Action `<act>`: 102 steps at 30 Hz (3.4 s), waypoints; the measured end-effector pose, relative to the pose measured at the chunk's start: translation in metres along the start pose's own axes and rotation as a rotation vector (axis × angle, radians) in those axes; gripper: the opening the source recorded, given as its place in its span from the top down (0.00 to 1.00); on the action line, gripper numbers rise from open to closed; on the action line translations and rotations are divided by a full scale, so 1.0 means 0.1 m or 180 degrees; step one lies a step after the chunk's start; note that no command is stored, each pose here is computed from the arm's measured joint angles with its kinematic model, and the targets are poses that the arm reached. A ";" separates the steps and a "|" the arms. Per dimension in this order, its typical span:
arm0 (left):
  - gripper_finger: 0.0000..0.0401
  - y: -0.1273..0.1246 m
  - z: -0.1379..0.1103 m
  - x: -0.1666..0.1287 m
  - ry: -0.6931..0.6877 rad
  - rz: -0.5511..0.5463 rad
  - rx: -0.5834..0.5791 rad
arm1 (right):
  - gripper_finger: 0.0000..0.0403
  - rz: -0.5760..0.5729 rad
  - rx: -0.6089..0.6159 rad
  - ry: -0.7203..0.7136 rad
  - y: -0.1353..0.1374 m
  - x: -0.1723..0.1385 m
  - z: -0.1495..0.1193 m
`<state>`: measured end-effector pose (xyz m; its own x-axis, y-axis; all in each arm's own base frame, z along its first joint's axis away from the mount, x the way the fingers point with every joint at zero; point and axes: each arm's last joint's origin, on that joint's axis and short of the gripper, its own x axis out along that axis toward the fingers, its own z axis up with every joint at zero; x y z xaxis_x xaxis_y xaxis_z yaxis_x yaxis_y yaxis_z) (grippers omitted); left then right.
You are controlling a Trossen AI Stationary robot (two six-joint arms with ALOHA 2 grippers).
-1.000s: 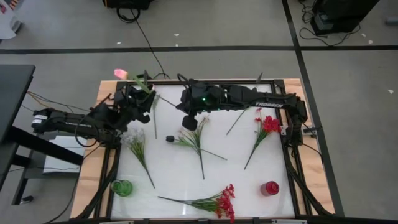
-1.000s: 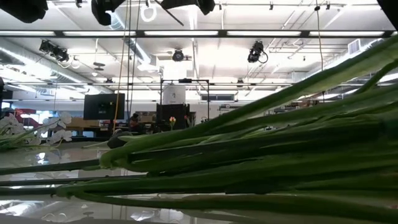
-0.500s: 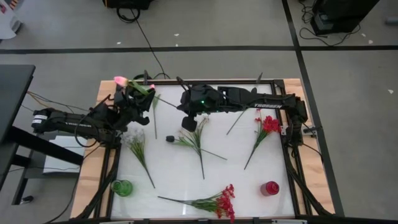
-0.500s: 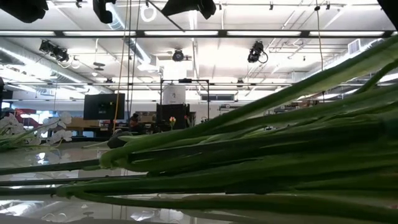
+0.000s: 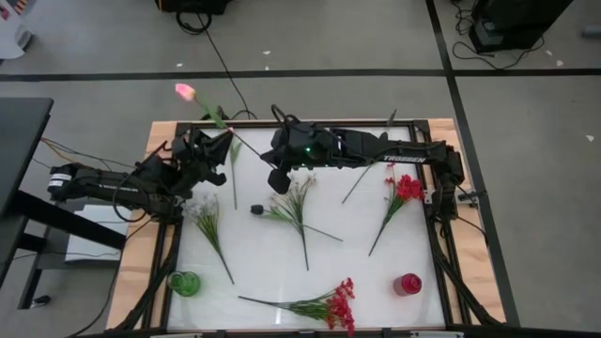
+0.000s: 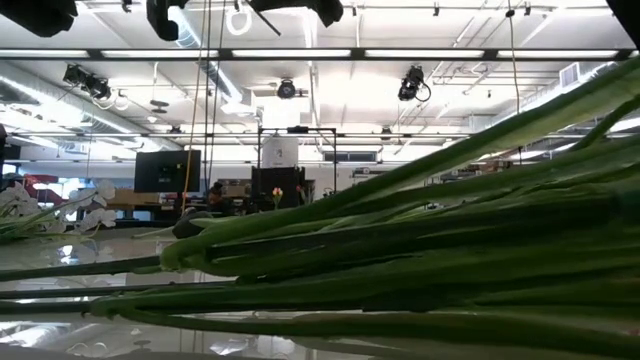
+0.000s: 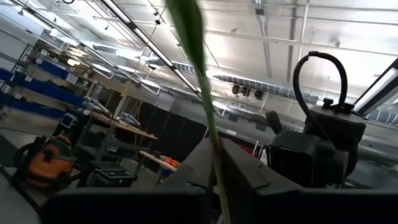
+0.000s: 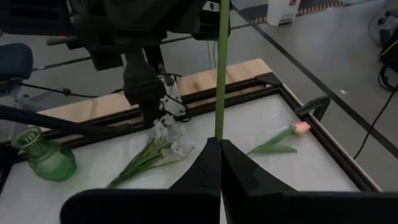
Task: Sort flowers into vase by color
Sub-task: Put the right pink flower into the green vase
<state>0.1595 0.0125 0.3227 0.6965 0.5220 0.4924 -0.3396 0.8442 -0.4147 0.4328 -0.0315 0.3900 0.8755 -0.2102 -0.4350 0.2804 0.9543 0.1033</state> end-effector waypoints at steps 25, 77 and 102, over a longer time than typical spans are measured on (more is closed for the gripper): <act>0.91 0.00 0.00 0.00 -0.0001 -0.0002 0.0005 | 0.99 -0.0027 -0.0145 0.0075 0.00 0.00 -0.02; 1.00 -0.29 0.05 0.18 0.1755 0.0012 0.1334 | 0.82 0.0564 0.0088 -0.0830 -0.70 -2.45 -1.23; 1.00 -0.66 0.49 0.03 0.2431 -0.0017 0.1011 | 0.85 0.0788 0.0093 -0.1198 -0.70 -2.56 -1.30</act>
<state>0.1534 -0.0357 0.3890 0.8975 0.3882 -0.2093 -0.4178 0.9004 -0.1215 0.1378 -0.0169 0.3782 0.9983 -0.0441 -0.0392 0.0508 0.9803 0.1908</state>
